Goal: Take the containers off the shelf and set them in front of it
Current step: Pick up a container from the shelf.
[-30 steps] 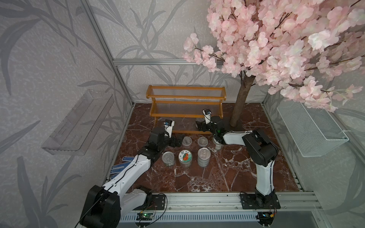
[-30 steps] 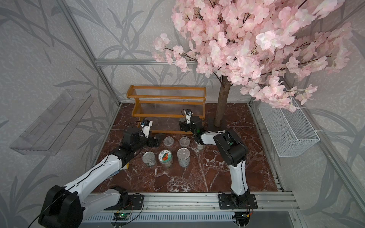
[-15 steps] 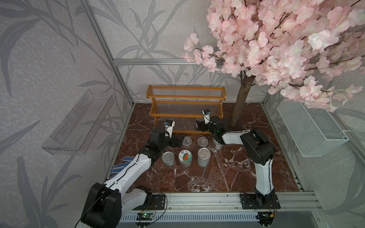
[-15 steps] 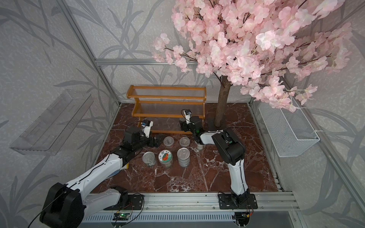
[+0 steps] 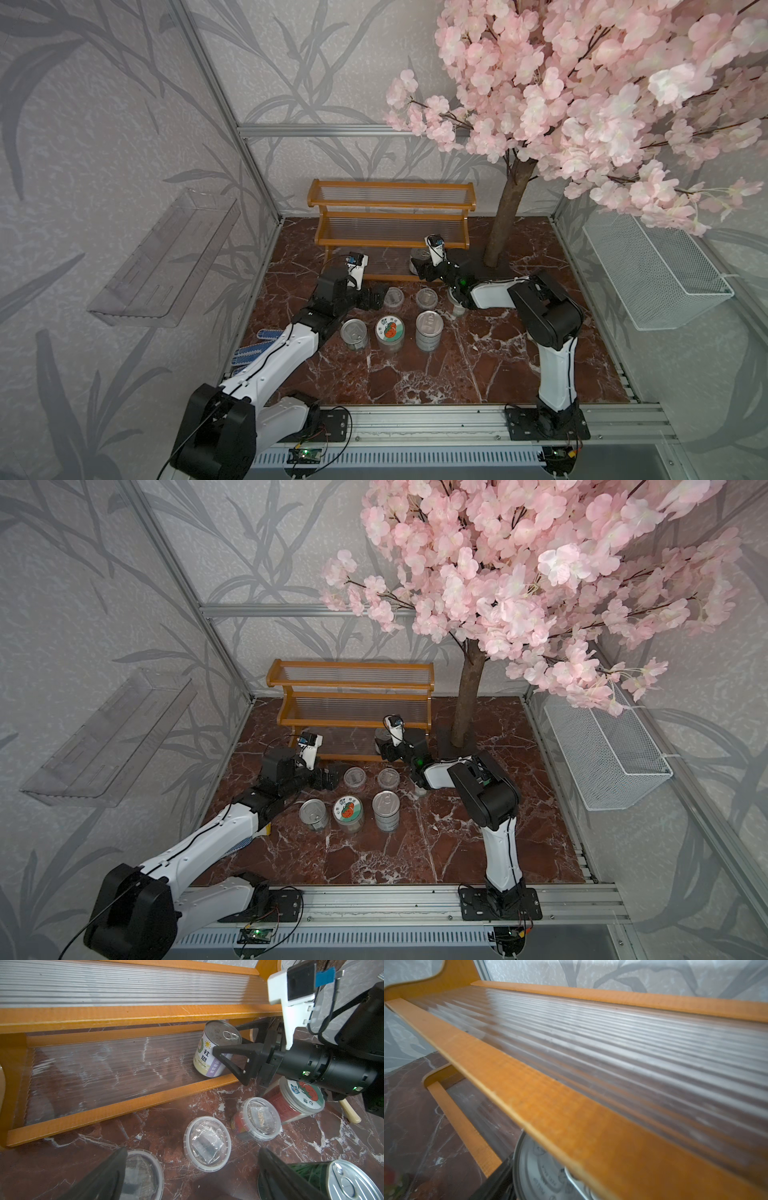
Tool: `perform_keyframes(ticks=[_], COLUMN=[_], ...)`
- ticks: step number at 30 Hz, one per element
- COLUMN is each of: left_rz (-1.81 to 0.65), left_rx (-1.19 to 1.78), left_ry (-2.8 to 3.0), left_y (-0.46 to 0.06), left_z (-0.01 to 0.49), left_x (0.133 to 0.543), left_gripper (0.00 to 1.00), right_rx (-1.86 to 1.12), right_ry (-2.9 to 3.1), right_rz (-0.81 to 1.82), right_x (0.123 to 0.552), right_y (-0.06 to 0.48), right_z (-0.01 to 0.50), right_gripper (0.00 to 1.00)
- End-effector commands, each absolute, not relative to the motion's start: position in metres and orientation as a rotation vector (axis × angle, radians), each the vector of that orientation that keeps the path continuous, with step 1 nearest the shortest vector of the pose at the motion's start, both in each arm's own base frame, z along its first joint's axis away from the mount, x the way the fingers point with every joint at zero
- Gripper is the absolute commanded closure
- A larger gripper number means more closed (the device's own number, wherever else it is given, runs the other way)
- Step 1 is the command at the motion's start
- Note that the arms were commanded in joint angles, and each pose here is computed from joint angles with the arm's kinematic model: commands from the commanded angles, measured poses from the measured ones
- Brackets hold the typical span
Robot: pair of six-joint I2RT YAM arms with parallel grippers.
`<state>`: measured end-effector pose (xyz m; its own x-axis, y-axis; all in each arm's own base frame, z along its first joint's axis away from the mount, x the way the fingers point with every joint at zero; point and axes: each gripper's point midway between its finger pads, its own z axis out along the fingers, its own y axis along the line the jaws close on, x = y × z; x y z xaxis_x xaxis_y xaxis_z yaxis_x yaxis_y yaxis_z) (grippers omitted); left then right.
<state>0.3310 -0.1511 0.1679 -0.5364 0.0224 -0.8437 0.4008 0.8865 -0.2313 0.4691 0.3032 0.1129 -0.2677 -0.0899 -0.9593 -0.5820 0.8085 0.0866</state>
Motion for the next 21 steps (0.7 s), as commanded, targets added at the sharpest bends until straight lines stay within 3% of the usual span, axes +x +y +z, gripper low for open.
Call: perform_keyframes(ticks=[1,21], left_rz=[-0.508,-0.517], left_rx=[0.300,0.300], left_ry=[2.090,2.089], left_y=[-0.151,-0.153], left_z=[0.164,0.167], left_x=[0.330,0.336], left_gripper=[0.00,0.00], right_rx=[-0.557,-0.690], right_ry=[1.654,1.588], right_rz=[0.589,0.666], right_x=[0.459,0.390], right_y=[0.315,0.304], right_z=[0.163,0.213], right_gripper=[0.31,0.31])
